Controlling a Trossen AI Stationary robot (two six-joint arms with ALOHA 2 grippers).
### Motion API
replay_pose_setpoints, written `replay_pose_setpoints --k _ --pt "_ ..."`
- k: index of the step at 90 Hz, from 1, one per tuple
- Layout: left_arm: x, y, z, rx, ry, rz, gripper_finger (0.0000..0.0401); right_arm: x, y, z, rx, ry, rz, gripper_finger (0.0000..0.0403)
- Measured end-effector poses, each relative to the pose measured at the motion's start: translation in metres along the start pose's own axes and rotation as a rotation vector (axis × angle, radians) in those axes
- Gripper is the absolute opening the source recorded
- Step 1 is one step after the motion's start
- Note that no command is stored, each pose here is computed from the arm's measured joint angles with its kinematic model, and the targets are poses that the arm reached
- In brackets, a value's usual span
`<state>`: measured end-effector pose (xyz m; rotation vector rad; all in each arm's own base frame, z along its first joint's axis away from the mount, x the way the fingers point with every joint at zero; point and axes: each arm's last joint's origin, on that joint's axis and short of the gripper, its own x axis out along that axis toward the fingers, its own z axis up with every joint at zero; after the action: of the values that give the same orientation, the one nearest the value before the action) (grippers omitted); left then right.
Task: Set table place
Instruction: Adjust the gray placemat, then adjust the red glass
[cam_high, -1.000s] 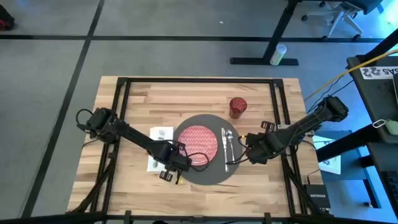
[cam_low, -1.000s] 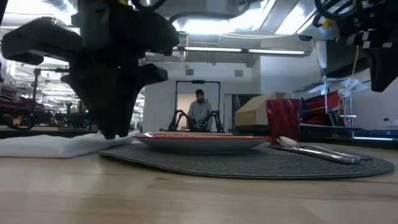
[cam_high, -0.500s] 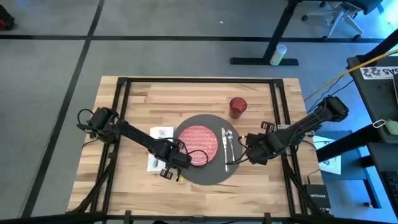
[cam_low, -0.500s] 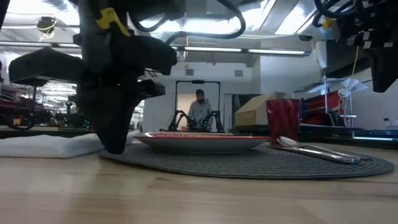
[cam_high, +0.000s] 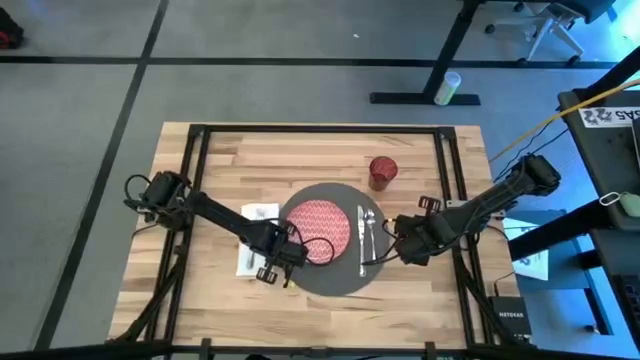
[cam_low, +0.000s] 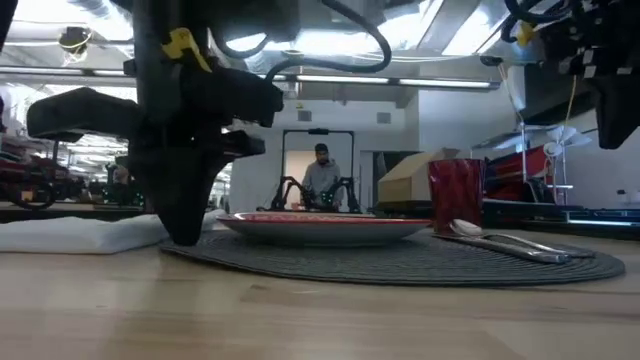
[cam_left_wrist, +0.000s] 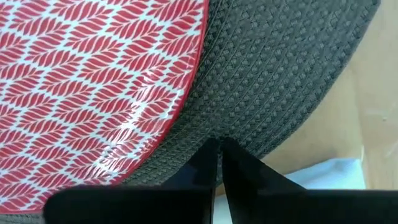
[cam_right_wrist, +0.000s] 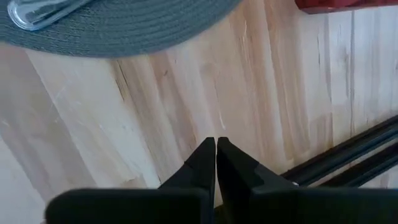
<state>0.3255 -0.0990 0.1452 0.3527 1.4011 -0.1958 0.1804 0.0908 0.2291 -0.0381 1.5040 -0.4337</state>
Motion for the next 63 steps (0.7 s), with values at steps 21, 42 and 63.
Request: replay_pose_setpoints --k 21,42,63 --pt "-0.008 -0.003 -0.002 0.011 -0.006 0.012 0.0005 -0.004 0.002 0.006 -0.001 -0.080 -0.004 0.0000" --pt "-0.028 -0.009 -0.007 0.000 0.014 0.051 0.0005 -0.021 -0.005 0.019 0.016 -0.241 -0.098 0.0000" --pt "-0.049 -0.011 -0.009 -0.010 -0.051 0.066 0.0005 -0.030 -0.030 0.043 0.052 -0.325 -0.225 0.0000"
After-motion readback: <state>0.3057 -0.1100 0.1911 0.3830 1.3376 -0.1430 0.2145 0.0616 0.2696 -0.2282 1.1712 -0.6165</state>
